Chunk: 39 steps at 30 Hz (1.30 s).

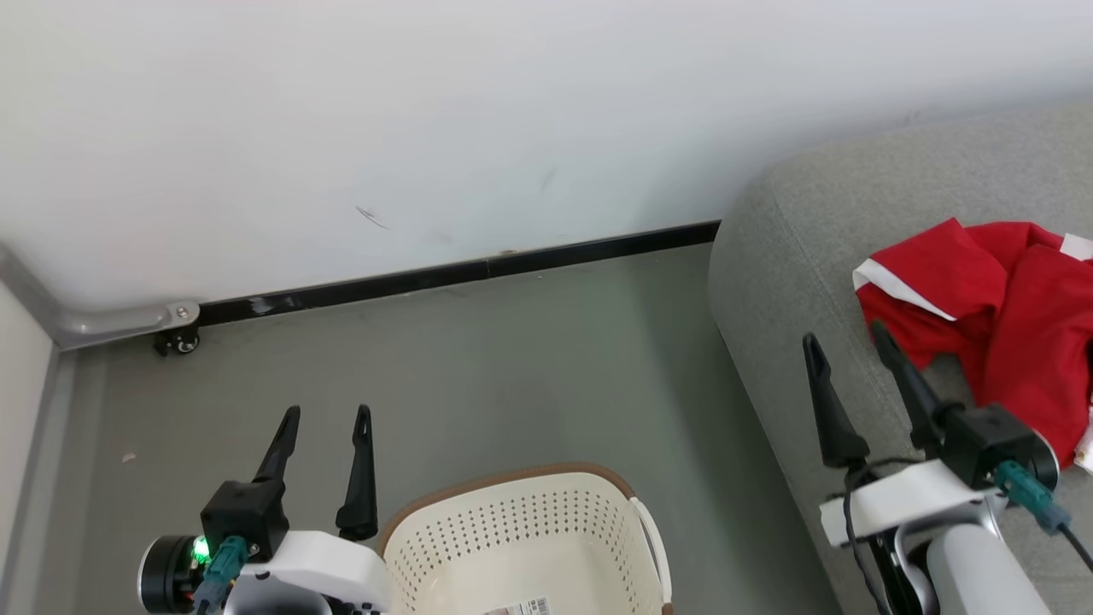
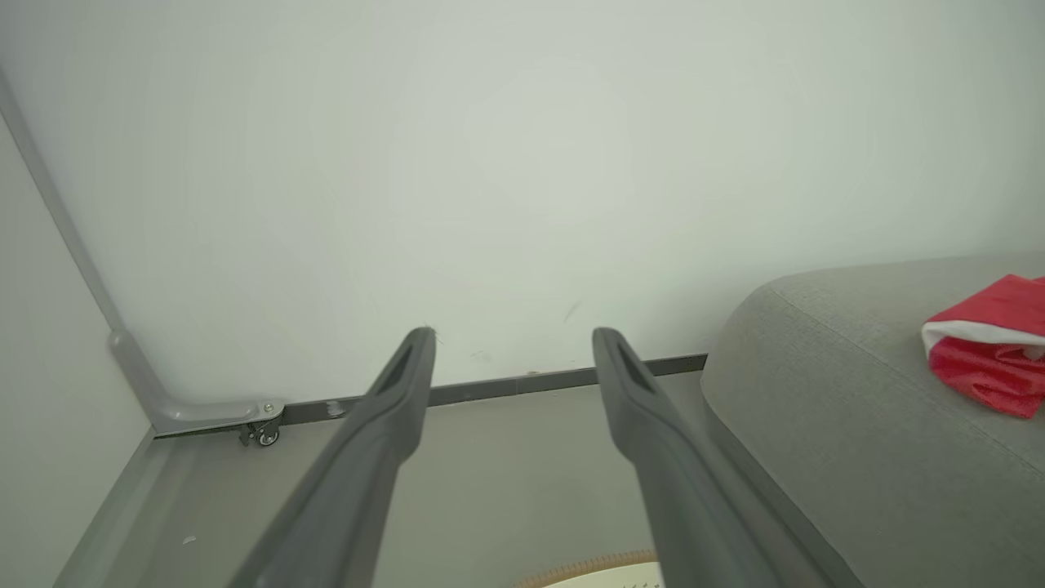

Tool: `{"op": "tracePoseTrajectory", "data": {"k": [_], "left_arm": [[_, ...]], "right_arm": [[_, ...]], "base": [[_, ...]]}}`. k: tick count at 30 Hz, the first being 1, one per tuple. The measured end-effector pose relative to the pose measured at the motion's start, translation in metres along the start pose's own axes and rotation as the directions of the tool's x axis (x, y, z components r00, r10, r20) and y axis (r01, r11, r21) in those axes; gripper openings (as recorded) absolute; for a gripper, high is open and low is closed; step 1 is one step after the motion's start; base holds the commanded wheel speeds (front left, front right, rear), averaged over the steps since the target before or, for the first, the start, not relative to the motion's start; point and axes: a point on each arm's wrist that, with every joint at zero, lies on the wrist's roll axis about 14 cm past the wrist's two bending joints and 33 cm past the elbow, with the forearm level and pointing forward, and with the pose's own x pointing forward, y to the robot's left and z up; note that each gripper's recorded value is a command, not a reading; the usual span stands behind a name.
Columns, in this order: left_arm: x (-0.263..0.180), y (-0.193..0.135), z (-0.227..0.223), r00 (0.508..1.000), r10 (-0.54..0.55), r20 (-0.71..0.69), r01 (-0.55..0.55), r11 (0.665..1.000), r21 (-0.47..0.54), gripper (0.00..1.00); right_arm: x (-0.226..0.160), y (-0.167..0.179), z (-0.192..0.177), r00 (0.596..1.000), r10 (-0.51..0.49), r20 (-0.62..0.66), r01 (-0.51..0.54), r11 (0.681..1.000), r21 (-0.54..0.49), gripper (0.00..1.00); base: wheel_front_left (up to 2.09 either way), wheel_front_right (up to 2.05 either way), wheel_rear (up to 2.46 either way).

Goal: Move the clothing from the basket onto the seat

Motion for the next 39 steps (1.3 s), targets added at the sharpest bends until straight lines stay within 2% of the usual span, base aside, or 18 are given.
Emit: {"op": "tracePoseTrajectory", "data": {"k": [9, 21, 39], "left_arm": [[-0.014, 0.024, 0.008, 0.996, 0.091, 0.022, -0.091, 0.996, 0.008, 1.00], [-0.033, 0.030, 0.006, 0.993, 0.118, 0.016, -0.118, 0.993, -0.001, 1.00], [-0.039, 0.036, 0.007, 0.991, 0.135, 0.024, -0.136, 0.991, 0.016, 1.00]], "right_arm": [[-0.020, 0.003, -0.016, 0.999, -0.019, -0.041, 0.020, 0.999, 0.031, 1.00], [-0.041, 0.005, -0.033, 0.994, -0.025, -0.104, 0.029, 0.999, 0.039, 1.00], [-0.050, 0.004, -0.032, 0.994, -0.033, -0.107, 0.038, 0.998, 0.045, 1.00]], "base": [[0.00, 0.00, 0.00], [0.00, 0.00, 0.00], [0.00, 0.00, 0.00]]}}
